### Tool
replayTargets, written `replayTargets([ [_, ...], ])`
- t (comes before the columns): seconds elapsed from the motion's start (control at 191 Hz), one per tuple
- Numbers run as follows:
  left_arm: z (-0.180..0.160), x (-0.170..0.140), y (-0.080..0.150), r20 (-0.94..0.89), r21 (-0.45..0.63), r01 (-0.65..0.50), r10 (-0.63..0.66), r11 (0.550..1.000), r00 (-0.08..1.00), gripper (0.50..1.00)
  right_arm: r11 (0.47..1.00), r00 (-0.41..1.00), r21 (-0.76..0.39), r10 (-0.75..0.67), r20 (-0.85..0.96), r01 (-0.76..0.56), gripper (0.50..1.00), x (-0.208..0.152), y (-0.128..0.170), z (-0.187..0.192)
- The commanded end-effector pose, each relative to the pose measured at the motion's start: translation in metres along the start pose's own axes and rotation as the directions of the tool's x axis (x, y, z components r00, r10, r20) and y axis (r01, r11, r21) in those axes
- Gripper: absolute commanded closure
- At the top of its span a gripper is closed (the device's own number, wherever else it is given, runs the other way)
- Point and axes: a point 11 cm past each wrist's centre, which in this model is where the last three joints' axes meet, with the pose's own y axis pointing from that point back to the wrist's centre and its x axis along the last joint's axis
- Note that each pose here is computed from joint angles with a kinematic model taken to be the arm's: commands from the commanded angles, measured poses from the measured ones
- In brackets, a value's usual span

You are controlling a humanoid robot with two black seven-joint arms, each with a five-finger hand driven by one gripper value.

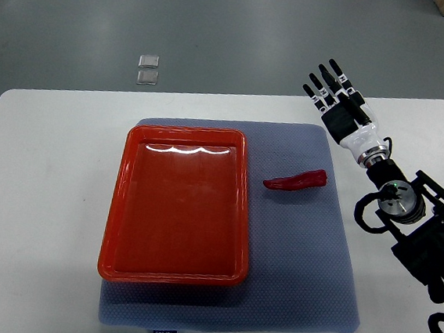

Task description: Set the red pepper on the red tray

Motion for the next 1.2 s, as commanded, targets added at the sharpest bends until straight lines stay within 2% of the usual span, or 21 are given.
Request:
replayTargets([
  [0.0, -0.001, 0.000, 0.000, 0.000, 0.001, 0.001, -0.001, 1.000, 1.000, 0.500, 1.000, 1.000, 0.000, 0.001, 0.000, -0.001, 0.579, 0.000, 0.000, 0.000],
  [0.449, 0.000, 0.000, 0.000, -0.001, -0.002, -0.001, 0.001, 1.000, 1.000, 0.500, 0.999, 0.997, -0.013, -0.042, -0.061, 0.042, 0.579, -0.014, -0.012, -0.014],
  [0.549, 0.000, 0.000, 0.000, -0.001, 0.000, 0.001, -0.001, 1.000, 1.000, 0.500, 0.995, 0.979, -0.055, -0.091, -0.181, 0.082, 0.579, -0.025, -0.020, -0.023],
  [0.637, 0.000, 0.000, 0.000, -0.001, 0.000, 0.001, -0.001, 1.000, 1.000, 0.500, 0.977, 0.910, -0.173, -0.182, -0.373, 0.125, 0.579, -0.041, -0.029, -0.021],
  [0.763, 0.000, -0.001, 0.000, 0.001, -0.001, 0.002, -0.002, 1.000, 1.000, 0.500, 0.918, 0.665, -0.374, -0.364, -0.653, 0.135, 0.579, -0.066, -0.040, -0.029],
  [0.893, 0.001, -0.001, 0.000, 0.003, -0.002, 0.002, -0.002, 1.000, 1.000, 0.500, 0.830, 0.335, -0.553, -0.543, -0.770, 0.075, 0.579, -0.098, -0.048, -0.044],
  [0.951, 0.001, -0.001, 0.000, 0.003, -0.003, 0.002, -0.002, 1.000, 1.000, 0.500, 0.782, 0.199, -0.624, -0.614, -0.764, 0.019, 0.579, -0.109, -0.050, -0.048],
  [0.972, 0.001, -0.001, 0.000, 0.003, -0.003, 0.003, -0.003, 1.000, 1.000, 0.500, 0.746, 0.122, -0.666, -0.659, -0.742, -0.025, 0.579, -0.114, -0.050, -0.045],
  [1.05, 0.001, -0.001, 0.000, 0.003, -0.002, 0.003, -0.003, 1.000, 1.000, 0.500, 0.669, -0.044, -0.729, -0.741, -0.670, -0.145, 0.579, -0.127, -0.049, -0.046],
  [1.123, 0.001, -0.001, 0.000, 0.004, -0.002, 0.003, -0.003, 1.000, 1.000, 0.500, 0.585, -0.169, -0.766, -0.811, -0.561, -0.265, 0.577, -0.134, -0.041, -0.043],
  [1.196, 0.001, -0.001, 0.000, 0.004, -0.003, 0.003, -0.003, 1.000, 1.000, 0.500, 0.531, -0.251, -0.780, -0.846, -0.470, -0.330, 0.579, -0.143, -0.035, -0.038],
])
